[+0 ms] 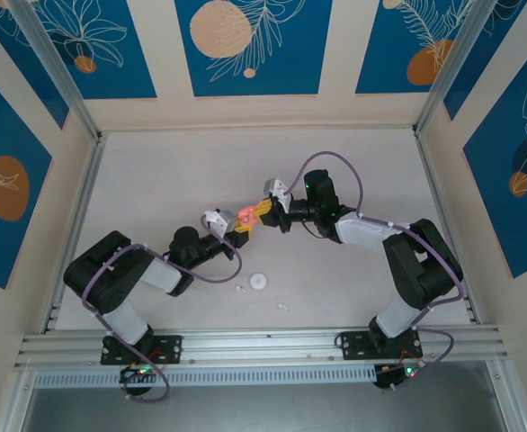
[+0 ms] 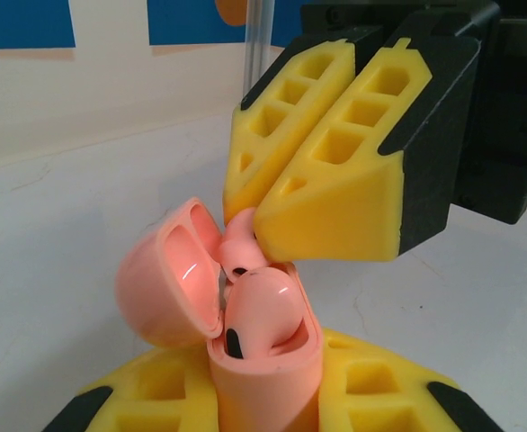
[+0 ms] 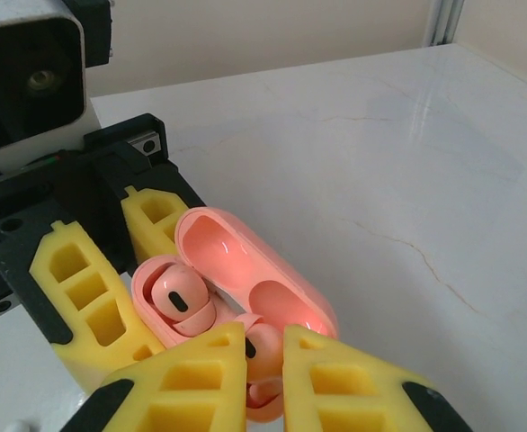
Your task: Insert wireless bluetooth earbuds into charging case
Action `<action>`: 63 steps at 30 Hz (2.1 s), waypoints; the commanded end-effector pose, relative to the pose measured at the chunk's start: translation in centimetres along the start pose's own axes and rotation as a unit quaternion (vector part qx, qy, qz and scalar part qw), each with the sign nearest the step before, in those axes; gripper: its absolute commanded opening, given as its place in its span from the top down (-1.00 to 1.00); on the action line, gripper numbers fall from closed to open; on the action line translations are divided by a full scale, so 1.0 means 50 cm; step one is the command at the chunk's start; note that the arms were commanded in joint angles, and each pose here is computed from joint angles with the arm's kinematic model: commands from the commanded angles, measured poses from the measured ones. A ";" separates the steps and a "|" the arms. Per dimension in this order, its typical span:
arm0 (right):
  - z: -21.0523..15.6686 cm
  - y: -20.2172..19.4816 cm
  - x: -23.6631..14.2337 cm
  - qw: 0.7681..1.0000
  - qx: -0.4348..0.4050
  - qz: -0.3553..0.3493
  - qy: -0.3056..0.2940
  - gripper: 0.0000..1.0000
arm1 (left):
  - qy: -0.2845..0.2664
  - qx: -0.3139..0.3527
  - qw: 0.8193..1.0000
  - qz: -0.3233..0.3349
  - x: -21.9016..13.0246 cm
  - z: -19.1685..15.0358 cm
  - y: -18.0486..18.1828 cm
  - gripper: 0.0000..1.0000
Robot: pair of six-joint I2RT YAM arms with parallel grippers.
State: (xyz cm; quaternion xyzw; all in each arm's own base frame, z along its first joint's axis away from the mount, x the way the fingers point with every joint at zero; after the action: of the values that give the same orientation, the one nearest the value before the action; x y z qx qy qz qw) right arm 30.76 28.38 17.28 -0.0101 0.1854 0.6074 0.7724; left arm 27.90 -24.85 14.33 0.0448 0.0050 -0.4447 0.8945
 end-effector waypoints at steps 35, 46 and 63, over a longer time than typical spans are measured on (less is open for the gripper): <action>0.024 0.091 -0.131 0.995 0.024 0.086 -0.034 -0.19 | -0.110 0.111 0.980 -0.127 -0.036 0.121 -0.085 0.68; 0.040 0.109 -0.101 0.992 0.007 0.127 -0.023 -0.31 | -0.122 0.117 0.974 -0.149 -0.040 0.135 -0.101 0.68; 0.049 0.182 -0.138 0.980 -0.085 0.176 -0.043 -0.08 | -0.120 0.114 0.975 -0.149 -0.039 0.132 -0.102 0.67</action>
State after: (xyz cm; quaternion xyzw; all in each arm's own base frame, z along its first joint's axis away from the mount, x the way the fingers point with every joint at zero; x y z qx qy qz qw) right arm 23.06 25.88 23.18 -0.0145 0.1137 0.7332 0.6703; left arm 22.95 -26.93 19.24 0.0873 -0.1128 -0.5726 0.8073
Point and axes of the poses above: each hand's point on the last joint's axis, 136 mm out from that joint toward the fingers, its own x axis out along the fingers, its own y axis along the line the jaws close on, z = x × y, the point moved 3 cm from there along -x, back along the fingers, and after that the axes turned 10 degrees about x, right-handed, at the moved point
